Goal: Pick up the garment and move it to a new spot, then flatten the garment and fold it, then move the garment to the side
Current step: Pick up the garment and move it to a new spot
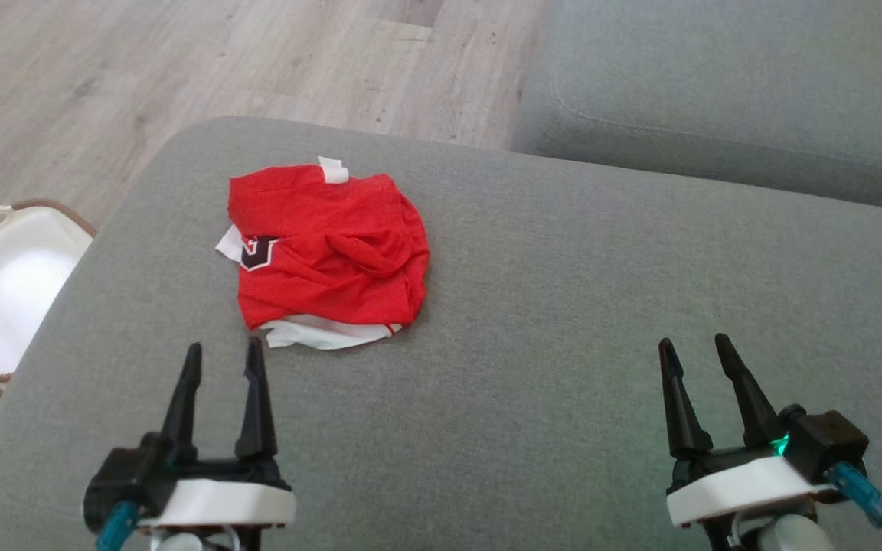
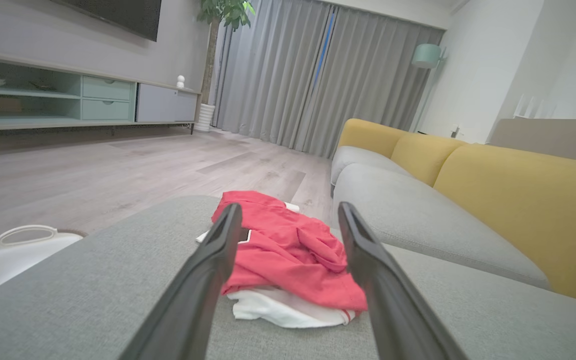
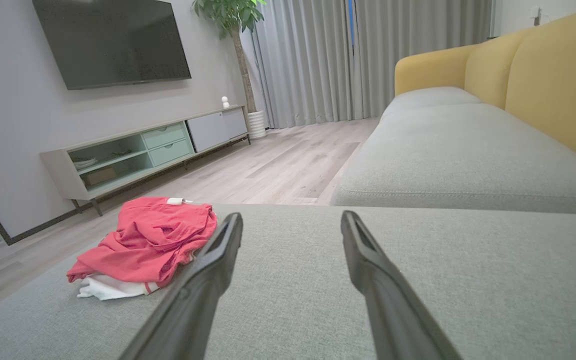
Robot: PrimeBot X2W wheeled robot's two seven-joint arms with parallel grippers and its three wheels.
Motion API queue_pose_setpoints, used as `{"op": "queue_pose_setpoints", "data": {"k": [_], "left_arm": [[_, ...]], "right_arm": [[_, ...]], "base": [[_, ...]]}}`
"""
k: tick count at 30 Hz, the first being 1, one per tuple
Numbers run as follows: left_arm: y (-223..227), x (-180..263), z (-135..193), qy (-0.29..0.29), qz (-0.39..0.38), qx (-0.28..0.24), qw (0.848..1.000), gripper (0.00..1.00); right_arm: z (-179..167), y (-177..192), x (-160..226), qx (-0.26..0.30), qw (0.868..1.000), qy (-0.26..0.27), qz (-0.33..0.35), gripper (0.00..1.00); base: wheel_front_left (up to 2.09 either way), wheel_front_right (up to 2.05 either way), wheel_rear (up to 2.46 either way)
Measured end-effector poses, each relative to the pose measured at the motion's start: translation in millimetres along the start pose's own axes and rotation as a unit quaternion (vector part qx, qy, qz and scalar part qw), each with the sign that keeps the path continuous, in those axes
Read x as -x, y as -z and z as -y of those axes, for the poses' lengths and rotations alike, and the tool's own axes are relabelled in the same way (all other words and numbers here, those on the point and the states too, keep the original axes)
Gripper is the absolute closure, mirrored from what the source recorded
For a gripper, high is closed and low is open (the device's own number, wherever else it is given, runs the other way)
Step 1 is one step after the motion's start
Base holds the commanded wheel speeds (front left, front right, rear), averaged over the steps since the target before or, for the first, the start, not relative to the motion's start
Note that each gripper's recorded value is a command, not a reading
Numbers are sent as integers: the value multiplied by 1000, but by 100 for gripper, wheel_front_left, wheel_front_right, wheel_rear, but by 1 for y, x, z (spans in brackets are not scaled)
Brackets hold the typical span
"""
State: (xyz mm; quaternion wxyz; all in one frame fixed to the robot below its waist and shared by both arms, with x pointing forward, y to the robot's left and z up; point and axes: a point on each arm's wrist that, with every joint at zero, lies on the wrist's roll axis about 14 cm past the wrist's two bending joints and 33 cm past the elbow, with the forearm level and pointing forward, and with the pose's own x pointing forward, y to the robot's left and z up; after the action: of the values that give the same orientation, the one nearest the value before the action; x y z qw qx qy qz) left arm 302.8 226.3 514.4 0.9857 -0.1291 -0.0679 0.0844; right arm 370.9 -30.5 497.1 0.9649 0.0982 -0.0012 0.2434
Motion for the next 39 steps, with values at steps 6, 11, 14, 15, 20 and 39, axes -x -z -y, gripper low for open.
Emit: {"op": "queue_pose_setpoints", "data": {"k": [6,11,14,15,20,39], "left_arm": [[-4,-20,-13,-13,2,-43,999,0],[-10,-71,-20,0,3,-86,996,0],[-1,-105,-24,15,-18,-112,993,0],[5,-116,-26,20,-33,-122,992,0],[40,-166,-22,55,-127,-167,976,0],[179,-159,32,161,-408,-163,884,100]], "right_arm": [[15,6,1,-6,1000,20,-5,0],[37,-2,-14,3,999,42,11,0],[52,-11,-24,3,998,56,30,0],[56,-13,-27,4,998,61,34,0],[75,-9,-32,12,996,79,34,0],[120,2,-22,14,990,139,22,0]], "base": [[0,0,0],[0,0,0],[0,0,0],[0,0,0],[0,0,0],[0,0,0]]}}
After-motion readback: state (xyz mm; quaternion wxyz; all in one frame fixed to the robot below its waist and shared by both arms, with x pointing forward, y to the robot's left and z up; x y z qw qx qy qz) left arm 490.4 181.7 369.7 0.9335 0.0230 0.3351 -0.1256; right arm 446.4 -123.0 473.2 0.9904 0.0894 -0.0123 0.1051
